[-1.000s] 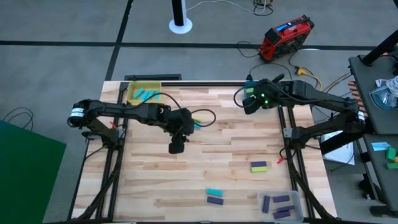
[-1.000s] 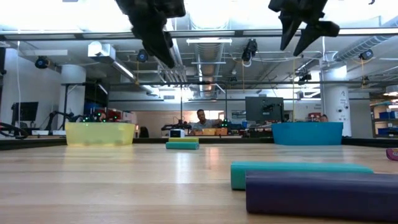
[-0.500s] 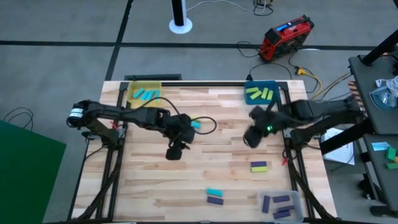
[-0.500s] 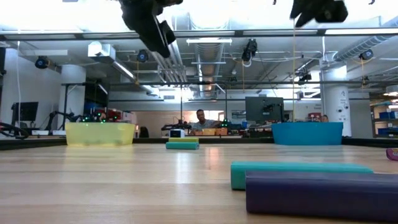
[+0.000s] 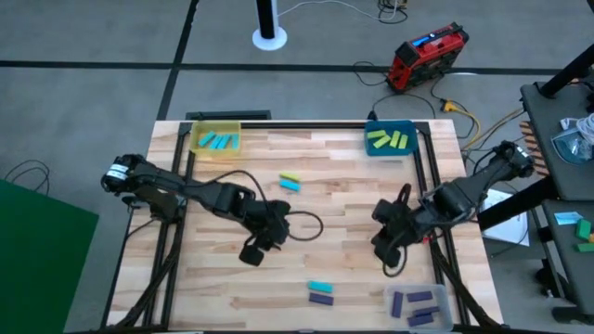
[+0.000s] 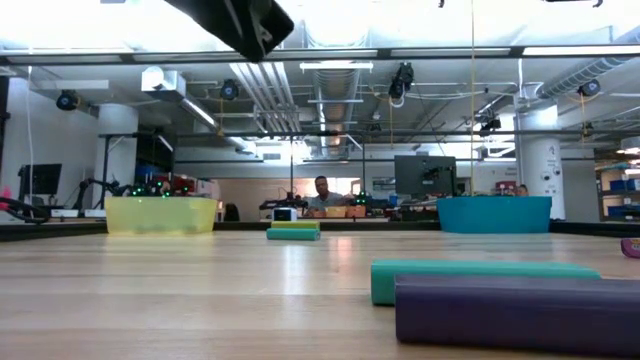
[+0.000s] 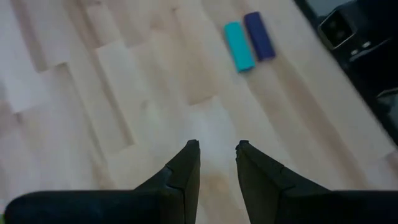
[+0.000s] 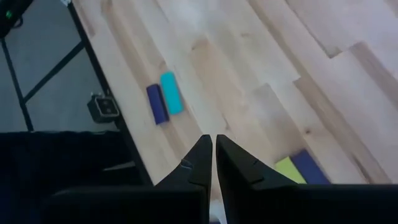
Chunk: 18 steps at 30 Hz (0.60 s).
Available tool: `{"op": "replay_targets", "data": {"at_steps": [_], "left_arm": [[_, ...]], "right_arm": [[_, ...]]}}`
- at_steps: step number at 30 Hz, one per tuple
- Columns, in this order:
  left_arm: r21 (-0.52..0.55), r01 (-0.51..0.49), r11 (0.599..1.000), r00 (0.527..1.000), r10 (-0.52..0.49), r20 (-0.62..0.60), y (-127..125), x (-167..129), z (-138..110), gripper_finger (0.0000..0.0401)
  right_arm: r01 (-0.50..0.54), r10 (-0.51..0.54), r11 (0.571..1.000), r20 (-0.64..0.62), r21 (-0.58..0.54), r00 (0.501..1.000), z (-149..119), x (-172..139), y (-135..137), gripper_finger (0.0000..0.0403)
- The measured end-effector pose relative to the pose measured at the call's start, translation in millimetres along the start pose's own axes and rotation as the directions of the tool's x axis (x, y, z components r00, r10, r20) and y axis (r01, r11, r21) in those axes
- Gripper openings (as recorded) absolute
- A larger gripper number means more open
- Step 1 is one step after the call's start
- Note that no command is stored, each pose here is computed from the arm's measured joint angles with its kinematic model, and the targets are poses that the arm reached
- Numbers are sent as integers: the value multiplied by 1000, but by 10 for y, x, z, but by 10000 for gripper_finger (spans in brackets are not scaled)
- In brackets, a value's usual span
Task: Sort blocks
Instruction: Put the blue block into the transparent bin
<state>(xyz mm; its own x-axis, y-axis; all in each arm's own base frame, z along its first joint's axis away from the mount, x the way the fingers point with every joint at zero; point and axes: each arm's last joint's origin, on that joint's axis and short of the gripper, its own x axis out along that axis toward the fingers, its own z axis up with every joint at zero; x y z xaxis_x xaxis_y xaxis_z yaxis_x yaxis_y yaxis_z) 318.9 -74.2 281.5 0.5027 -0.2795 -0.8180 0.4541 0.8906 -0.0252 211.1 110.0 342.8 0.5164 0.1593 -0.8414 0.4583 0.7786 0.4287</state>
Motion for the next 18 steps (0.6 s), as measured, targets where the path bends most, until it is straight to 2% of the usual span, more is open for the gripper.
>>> {"op": "replay_targets", "data": {"at_steps": [7, 10, 12, 16, 18], "left_arm": [[-55, 29, 998, 995, -23, 94, -173, 148, 147, 84], [-124, 57, 991, 985, -35, 167, -260, 232, 243, 84], [-139, 89, 986, 980, -61, 190, -363, 299, 285, 84], [-81, 177, 981, 956, -152, 251, -645, 427, 377, 84], [-112, 133, 985, 951, -95, 293, -779, 525, 428, 84]], "right_arm": [[17, -15, 996, 24, -86, 1000, -161, 7, 65, 13], [30, -27, 992, 32, -126, 999, -186, 17, 60, 13], [37, -33, 990, 28, -135, 999, -207, 32, 54, 13], [54, -51, 986, 26, -160, 998, -229, 64, 33, 13], [82, -76, 982, 39, -171, 996, -232, 72, 11, 13]]}}
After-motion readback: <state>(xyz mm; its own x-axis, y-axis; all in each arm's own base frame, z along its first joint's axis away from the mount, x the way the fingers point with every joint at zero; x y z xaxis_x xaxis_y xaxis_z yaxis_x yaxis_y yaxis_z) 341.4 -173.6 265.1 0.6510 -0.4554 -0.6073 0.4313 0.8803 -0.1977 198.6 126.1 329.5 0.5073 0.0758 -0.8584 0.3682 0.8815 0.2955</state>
